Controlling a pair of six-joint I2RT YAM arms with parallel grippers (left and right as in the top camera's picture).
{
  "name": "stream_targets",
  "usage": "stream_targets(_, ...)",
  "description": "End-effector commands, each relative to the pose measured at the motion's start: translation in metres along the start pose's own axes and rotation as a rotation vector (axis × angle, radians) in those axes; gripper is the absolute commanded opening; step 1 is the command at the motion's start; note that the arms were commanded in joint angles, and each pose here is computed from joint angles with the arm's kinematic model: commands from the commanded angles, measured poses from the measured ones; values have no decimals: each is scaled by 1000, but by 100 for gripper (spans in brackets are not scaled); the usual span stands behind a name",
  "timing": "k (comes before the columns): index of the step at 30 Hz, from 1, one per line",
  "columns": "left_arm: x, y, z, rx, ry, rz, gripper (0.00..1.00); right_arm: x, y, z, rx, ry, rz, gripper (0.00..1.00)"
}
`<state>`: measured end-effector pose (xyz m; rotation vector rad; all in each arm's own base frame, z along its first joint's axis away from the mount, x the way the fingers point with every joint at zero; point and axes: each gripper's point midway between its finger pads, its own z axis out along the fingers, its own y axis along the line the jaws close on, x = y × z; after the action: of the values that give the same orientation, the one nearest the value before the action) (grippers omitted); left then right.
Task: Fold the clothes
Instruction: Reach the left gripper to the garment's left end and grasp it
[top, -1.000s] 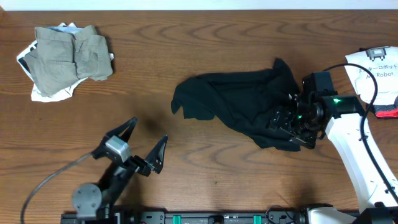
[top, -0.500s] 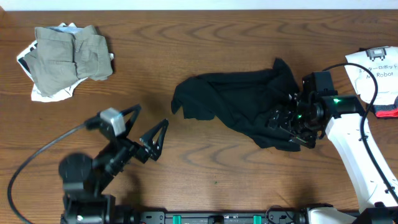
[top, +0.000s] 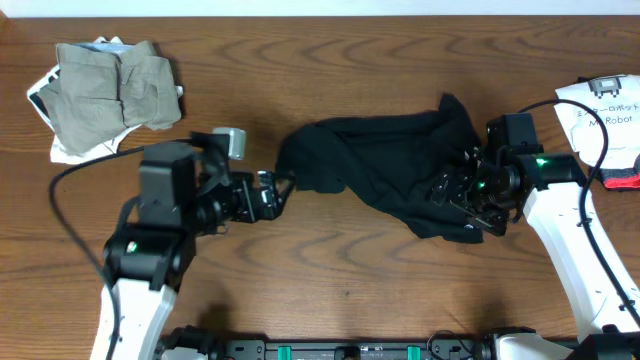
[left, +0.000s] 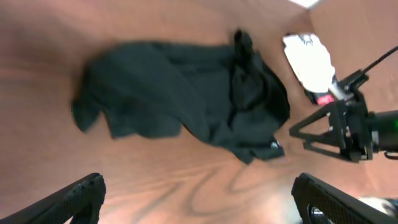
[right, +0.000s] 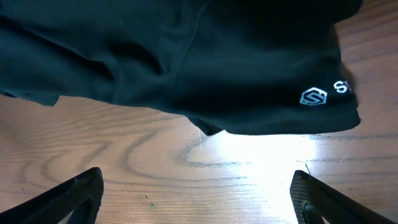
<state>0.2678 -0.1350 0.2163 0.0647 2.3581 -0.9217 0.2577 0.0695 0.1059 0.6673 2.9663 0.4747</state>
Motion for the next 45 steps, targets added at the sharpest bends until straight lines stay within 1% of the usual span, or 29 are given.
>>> stream_targets(1,2,-1,12,30,56,-68,98,2,2,0,-6,6,10,94)
stream_targets(6,9,31,48,-47,143,-117,98,1,2,0,-7,3,10,94)
stream_targets(10,18,47,81,-55,209,-132,98,2,2,0,-6,6,10,94)
stream_targets(15,25,62,114,-58,251,-138,98,4,1,0,0,15,13,94)
stream_targets(23,41,81,137,-79,310,-175,98,4,0,0,0,15,13,94)
stream_targets(26,43,86,145,-86,317,-202,98,3,1,0,-1,13,13,94)
stream_targets(30,46,93,155,-99,318,-291,98,4,1,0,0,15,13,93)
stream_targets(36,51,86,170,-83,323,-268,98,4,1,0,0,15,13,93)
stream_targets(40,45,100,173,-187,268,-339,99,5,0,0,2,18,15,93)
stream_targets(45,38,103,176,-198,235,-337,99,6,-1,0,6,25,17,93)
